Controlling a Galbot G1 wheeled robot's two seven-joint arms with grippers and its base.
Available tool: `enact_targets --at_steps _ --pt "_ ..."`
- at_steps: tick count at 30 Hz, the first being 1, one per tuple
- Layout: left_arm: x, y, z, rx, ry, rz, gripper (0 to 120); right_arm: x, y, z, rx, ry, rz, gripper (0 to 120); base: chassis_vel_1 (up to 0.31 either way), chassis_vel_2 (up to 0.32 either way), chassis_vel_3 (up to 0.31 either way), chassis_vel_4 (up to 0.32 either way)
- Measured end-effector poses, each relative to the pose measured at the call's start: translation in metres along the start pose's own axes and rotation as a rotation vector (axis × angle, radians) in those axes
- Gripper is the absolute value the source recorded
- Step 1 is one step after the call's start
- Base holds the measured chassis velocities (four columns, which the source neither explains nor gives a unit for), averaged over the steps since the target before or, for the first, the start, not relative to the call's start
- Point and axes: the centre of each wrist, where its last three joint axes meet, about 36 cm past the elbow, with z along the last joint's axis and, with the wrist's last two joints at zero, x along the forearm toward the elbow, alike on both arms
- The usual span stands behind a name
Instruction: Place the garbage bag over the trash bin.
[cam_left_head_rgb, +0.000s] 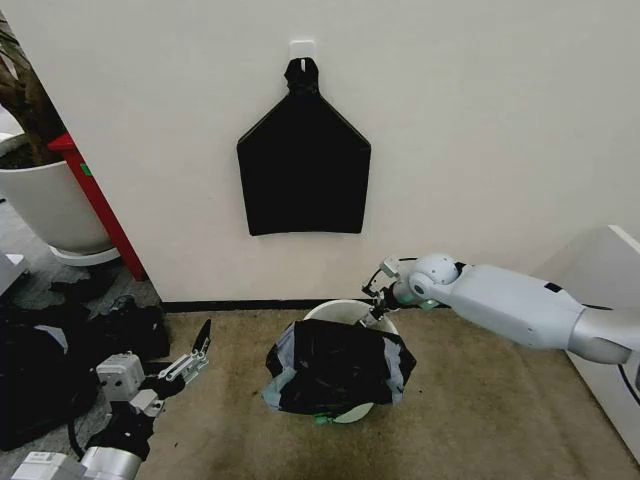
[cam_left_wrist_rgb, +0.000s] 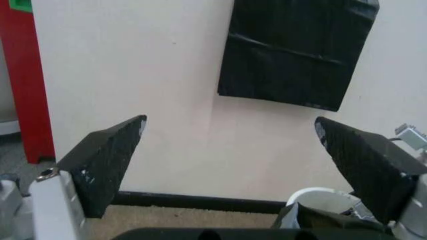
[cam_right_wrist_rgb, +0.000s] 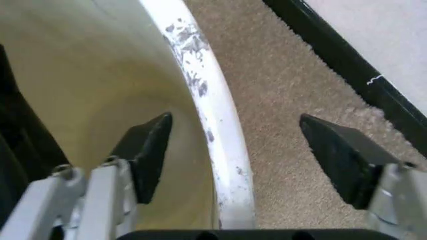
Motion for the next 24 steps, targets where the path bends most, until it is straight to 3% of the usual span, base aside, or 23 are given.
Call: enact_targets --at_steps 12,20,24 --pt "-0.005 0.0 -0.001 0.015 -0.038 -0.006 100 -0.004 0.01 0.002 0.012 0.008 0.004 21 0.0 0.0 0.0 0.0" --pt "-0.003 -0.001 0.0 0.017 -0.036 -0.009 100 0.008 0.009 0.007 -0.01 -0.015 0.014 3 0.0 0.0 0.0 0.0" --pt "-0.003 0.0 0.0 0.015 -0.035 -0.006 100 0.027 0.008 0.018 -0.031 -0.032 0.034 0 0.0 0.0 0.0 0.0"
